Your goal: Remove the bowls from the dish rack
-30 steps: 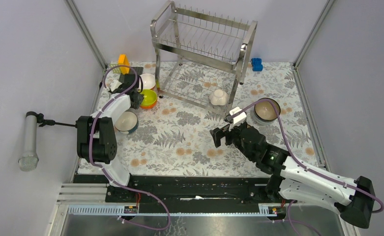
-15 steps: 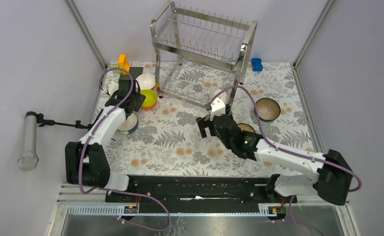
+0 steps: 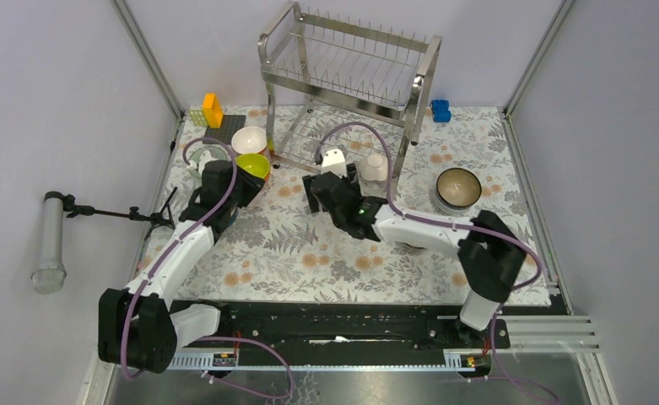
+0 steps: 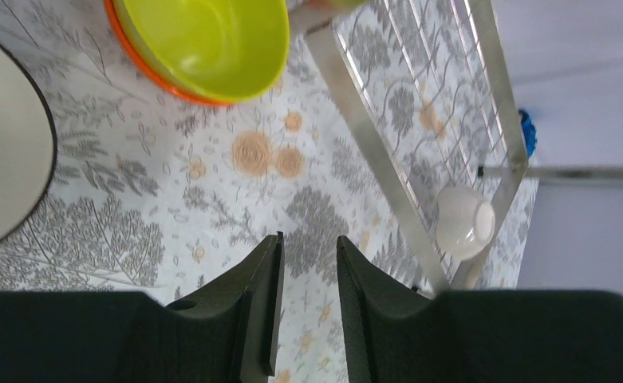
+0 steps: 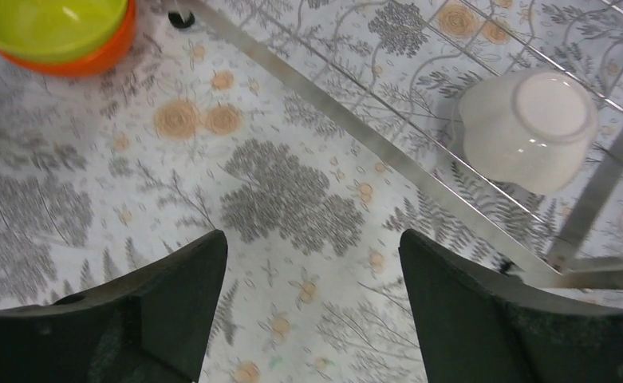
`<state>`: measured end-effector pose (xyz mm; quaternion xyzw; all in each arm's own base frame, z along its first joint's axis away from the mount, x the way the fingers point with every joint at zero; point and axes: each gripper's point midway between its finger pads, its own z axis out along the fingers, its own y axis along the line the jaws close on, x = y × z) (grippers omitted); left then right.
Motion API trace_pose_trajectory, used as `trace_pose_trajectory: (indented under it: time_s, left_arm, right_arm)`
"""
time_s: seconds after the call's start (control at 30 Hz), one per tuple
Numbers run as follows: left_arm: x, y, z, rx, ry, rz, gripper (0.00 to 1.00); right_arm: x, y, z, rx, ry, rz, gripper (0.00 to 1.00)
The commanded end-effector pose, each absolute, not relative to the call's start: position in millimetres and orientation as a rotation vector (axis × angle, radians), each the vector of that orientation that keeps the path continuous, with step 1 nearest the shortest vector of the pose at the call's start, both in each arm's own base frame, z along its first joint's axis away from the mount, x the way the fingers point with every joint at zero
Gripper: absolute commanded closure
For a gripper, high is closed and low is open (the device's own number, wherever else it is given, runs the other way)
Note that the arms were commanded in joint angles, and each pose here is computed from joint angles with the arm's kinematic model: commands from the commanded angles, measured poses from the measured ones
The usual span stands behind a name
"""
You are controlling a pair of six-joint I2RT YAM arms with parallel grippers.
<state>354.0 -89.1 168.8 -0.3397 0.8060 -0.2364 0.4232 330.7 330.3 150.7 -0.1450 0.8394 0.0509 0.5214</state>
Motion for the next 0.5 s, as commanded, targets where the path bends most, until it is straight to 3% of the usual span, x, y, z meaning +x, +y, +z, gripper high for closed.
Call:
trace_pose_trajectory:
  time_s: [0.0, 0.1, 0.3, 0.47]
  left_arm:
    - [339, -116, 168, -0.689, 1.974, -0.753, 0.65]
    - [327, -121, 157, -0.664, 1.95, -0.798, 0.64]
    - [321, -119, 145, -0.61, 1.965, -0.763, 0.64]
    - [316, -132, 138, -0.502, 1.926, -0.817, 0.63]
  right_arm:
    - [365, 343, 168, -0.06, 1.984, 0.171, 0.19]
    - [384, 344, 162, 0.042, 1.968, 0.151, 0.31]
    - [426, 312, 149, 0.179, 1.955, 0.091, 0.44]
    - [449, 286, 146, 0.135, 1.907, -0.033, 0.45]
